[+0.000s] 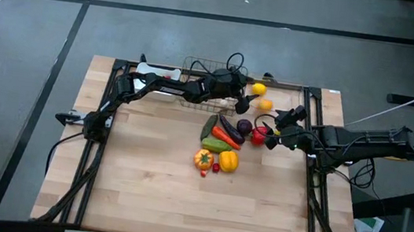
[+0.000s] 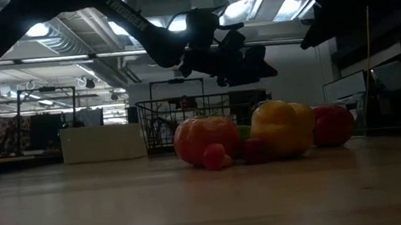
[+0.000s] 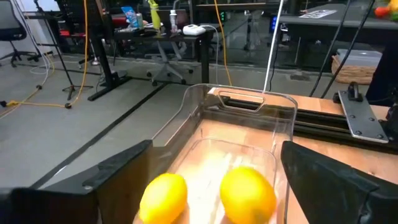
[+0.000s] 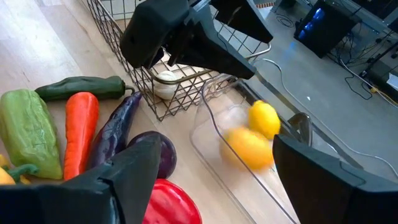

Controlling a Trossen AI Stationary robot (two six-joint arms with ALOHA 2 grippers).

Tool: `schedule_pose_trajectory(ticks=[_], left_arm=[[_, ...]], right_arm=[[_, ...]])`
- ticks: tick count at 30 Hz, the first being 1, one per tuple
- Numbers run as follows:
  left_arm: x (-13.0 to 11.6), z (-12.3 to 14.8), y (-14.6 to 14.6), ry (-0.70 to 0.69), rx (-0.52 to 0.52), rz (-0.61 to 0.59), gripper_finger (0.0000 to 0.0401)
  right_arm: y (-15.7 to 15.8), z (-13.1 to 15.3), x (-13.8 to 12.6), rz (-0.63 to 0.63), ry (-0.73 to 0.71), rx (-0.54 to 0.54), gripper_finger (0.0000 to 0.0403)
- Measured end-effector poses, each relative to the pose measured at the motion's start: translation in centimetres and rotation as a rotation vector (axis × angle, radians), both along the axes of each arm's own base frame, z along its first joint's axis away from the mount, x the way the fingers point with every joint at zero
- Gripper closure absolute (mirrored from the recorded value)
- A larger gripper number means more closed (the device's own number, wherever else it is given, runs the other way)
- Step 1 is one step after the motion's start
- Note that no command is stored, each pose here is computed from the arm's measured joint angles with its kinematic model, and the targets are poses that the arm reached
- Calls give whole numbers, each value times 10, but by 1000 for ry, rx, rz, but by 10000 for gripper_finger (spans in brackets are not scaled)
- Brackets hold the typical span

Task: Sort produce into baskets
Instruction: Put the yellow tomato into the transparent bin

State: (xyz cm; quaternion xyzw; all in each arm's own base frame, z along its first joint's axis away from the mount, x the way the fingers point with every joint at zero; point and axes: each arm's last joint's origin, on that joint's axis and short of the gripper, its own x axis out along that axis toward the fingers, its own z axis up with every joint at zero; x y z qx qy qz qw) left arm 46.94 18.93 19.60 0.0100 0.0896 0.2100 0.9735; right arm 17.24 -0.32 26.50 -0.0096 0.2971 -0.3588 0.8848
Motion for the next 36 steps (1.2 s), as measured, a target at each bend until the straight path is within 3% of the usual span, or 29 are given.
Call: schedule_pose_trajectory(ticks=[9,16,25,36], left_arm=[[1,5,-1,-104,-118,-37,46],[3,8,-8,-113,-130,-99,45],[-13,58,-16,-96,-95,-155,45],[-66,119,-24,86,-68,-145,48]], right_arm=[[0,0,0,0,0,0,95],[0,0,0,0,0,0,95],[0,0,0,14,1,14,95],[7,-3,3,186,15,190,95]])
